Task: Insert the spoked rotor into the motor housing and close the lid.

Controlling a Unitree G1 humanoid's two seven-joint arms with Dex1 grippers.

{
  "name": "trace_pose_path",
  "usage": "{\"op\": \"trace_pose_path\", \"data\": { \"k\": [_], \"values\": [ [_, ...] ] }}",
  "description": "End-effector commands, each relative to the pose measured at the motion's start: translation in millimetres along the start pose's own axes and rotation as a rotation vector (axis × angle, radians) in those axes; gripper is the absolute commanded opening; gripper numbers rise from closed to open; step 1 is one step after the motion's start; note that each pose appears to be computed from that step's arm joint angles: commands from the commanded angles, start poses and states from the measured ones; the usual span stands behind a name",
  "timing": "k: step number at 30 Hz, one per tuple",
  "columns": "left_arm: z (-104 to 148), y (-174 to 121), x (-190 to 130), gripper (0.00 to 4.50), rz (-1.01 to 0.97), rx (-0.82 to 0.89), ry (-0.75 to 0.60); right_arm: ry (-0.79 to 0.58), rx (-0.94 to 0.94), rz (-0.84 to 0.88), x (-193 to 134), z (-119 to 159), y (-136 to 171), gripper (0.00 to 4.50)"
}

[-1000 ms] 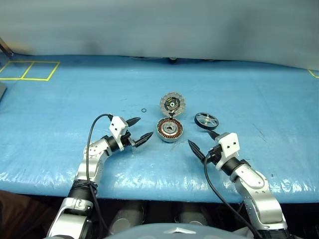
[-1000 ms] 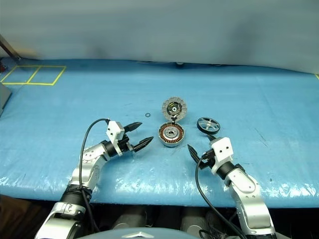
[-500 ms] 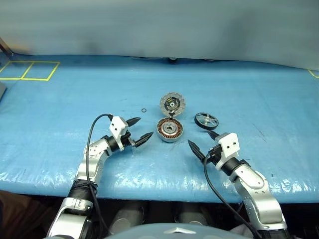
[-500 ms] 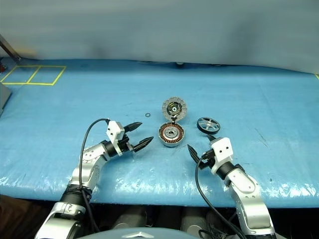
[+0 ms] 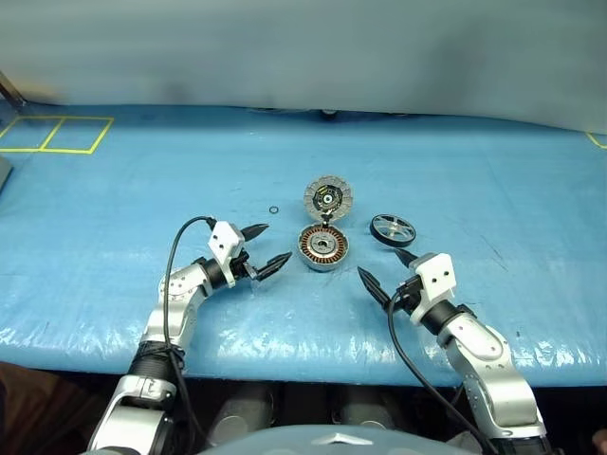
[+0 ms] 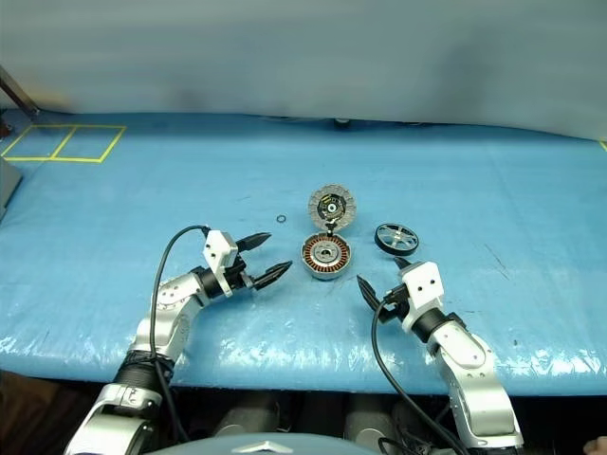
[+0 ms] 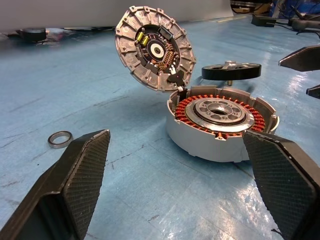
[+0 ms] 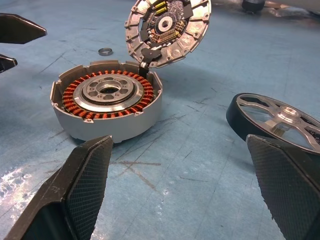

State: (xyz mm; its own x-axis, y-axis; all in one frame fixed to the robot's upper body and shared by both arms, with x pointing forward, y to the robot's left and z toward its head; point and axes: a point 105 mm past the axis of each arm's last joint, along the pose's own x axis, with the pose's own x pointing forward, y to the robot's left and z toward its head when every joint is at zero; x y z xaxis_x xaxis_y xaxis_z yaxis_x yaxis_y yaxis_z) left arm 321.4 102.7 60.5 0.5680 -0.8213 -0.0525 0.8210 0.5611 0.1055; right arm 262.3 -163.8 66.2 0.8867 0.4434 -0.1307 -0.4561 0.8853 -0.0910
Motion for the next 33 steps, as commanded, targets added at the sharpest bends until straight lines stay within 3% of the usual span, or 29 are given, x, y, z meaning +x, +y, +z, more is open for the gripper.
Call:
{"op": "trace_pose_path", "data": {
  "k": [1,8,12,20,33],
  "values": [
    [21,-2,2,4.50,-0.115,0.190,0.034,-0.045,-0.020,-0.010,-1,11,-1,4.47],
    [85,-4,13,4.50,-0.420,0.594,0.116,-0.069,-0.013,0.025,3,16,10,4.47],
    [106,-14,30,4.50,-0.636,0.787,0.179,-0.076,-0.010,0.053,8,18,18,4.47],
    [98,-18,53,4.50,-0.979,1.104,0.464,-0.079,-0.035,0.052,8,23,13,4.47],
    [94,-10,83,4.50,-1.048,1.207,0.580,-0.080,-0.031,-0.027,0,16,5,4.47]
  ]
}}
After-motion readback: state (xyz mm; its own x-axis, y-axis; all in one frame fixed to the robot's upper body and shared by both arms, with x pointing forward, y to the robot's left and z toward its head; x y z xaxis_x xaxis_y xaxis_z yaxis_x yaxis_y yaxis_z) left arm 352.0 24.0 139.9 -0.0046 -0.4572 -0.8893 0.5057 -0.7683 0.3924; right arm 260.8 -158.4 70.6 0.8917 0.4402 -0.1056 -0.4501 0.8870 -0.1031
